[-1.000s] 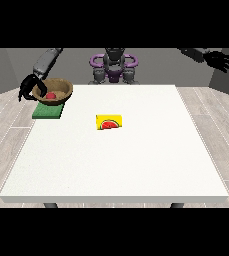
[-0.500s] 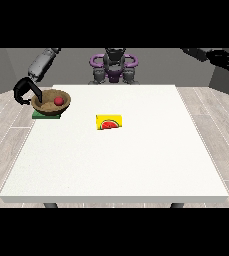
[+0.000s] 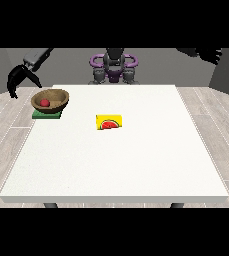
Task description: Pick the cup and pour the ball into the bowl, then pick the bowl and place it on the pad
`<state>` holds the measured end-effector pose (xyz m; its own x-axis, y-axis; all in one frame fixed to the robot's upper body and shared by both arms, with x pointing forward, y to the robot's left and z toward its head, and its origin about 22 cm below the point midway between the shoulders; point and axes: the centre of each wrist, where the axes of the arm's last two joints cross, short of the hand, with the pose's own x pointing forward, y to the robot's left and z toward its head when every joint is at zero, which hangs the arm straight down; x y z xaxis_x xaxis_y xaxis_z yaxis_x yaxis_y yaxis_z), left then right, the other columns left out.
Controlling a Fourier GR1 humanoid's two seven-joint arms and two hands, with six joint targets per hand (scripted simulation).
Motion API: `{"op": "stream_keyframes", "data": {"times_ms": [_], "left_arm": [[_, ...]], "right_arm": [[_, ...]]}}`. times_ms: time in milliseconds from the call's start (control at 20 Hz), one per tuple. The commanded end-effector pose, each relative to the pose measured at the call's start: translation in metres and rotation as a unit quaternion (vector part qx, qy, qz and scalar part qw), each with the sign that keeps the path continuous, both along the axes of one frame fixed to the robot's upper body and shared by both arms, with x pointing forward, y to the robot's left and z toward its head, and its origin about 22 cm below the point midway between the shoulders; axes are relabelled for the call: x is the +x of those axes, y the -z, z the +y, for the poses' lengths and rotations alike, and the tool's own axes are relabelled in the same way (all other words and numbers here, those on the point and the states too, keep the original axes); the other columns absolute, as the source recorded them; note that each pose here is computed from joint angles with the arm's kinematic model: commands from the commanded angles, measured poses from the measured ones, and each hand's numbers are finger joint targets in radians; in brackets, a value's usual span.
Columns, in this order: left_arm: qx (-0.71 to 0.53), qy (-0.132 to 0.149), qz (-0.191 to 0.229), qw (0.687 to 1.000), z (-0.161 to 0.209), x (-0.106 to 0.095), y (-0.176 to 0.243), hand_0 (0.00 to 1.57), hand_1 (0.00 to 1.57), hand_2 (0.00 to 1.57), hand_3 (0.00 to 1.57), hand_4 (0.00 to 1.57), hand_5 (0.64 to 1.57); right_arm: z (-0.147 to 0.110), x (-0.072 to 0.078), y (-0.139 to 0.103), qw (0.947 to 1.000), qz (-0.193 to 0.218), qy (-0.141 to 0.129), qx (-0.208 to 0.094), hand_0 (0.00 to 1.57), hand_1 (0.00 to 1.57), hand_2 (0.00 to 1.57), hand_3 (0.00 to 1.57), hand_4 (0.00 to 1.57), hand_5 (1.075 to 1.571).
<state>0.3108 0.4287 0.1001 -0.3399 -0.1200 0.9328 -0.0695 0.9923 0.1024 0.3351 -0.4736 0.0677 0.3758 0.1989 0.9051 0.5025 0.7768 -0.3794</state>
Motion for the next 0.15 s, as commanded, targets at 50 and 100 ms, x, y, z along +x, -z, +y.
{"op": "stream_keyframes", "data": {"times_ms": [50, 100], "left_arm": [[-0.006, -0.002, 0.086, 0.996, -0.043, 0.007, 0.031, 0.00, 0.00, 0.00, 0.00, 0.90, 1.559], [-0.003, -0.004, 0.116, 0.993, -0.030, -0.006, 0.053, 0.00, 0.00, 0.00, 0.00, 0.90, 1.559]], "right_arm": [[0.027, 0.025, -0.020, 0.9969, 0.009, -0.077, 0.017, 0.00, 0.00, 0.00, 0.00, 0.42, 1.383], [0.051, 0.039, -0.024, 0.9951, -0.006, -0.093, 0.031, 0.00, 0.00, 0.00, 0.00, 0.48, 1.434]]}}
